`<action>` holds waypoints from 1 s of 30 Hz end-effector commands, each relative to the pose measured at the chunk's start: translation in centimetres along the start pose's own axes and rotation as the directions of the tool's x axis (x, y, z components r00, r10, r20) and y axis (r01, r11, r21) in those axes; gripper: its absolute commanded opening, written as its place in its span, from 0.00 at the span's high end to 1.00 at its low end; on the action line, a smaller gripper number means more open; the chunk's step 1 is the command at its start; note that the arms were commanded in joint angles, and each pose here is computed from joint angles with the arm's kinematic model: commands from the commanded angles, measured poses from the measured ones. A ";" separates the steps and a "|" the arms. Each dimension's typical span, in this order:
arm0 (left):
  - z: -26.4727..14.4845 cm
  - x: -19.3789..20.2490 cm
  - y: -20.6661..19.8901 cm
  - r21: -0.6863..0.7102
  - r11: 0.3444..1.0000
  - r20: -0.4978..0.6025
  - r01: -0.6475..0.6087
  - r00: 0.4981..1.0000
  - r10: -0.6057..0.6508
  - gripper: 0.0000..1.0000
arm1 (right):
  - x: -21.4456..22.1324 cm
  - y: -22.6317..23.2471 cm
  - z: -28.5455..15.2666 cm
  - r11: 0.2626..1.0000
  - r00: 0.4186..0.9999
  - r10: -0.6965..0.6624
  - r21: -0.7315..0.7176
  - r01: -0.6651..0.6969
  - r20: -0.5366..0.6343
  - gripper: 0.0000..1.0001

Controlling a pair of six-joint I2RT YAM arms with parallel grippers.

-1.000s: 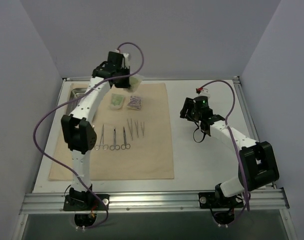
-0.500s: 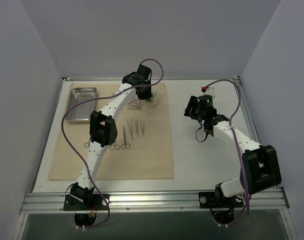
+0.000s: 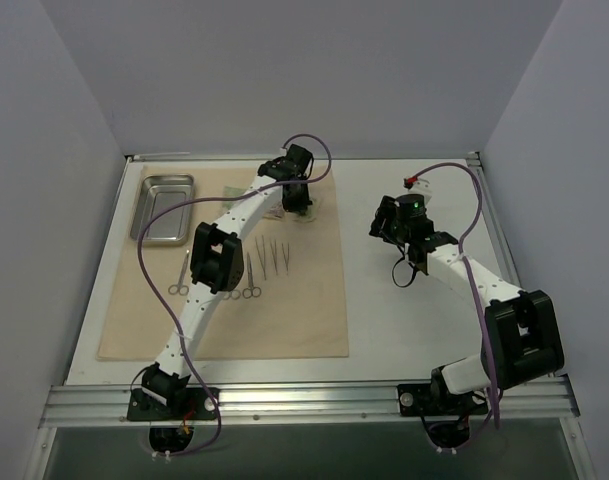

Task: Open and lay out the surgical kit
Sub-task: Place the medical item in the surgical kit, then adjust the container in the surgical kit.

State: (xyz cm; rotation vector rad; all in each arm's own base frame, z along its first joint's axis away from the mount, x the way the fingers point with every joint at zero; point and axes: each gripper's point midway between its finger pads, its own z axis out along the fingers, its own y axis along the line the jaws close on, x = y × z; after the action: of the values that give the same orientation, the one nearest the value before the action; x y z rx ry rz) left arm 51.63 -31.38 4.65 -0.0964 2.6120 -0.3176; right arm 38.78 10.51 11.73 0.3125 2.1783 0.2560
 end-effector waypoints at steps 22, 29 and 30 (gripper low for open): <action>-15.6 -7.1 -1.3 0.117 0.951 0.250 -0.287 0.935 0.252 0.46 | -0.7 2.6 -3.0 0.989 0.996 -0.059 -0.136 0.050 -0.062 0.45; -20.3 -10.8 15.1 -0.016 0.982 0.246 -0.187 0.951 0.185 0.75 | -1.1 3.0 -5.0 0.986 0.999 -0.021 -0.165 0.016 -0.033 0.45; -20.5 -10.6 17.0 -0.018 0.984 0.230 -0.176 0.957 0.176 0.77 | -0.8 3.0 -5.1 0.986 0.999 -0.023 -0.166 0.017 -0.037 0.44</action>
State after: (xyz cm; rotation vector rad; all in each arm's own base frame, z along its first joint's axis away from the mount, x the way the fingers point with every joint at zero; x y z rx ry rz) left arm 50.12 -18.20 23.46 0.1597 2.3406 -0.3121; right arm 36.33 12.30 15.30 0.1951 2.1966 0.3946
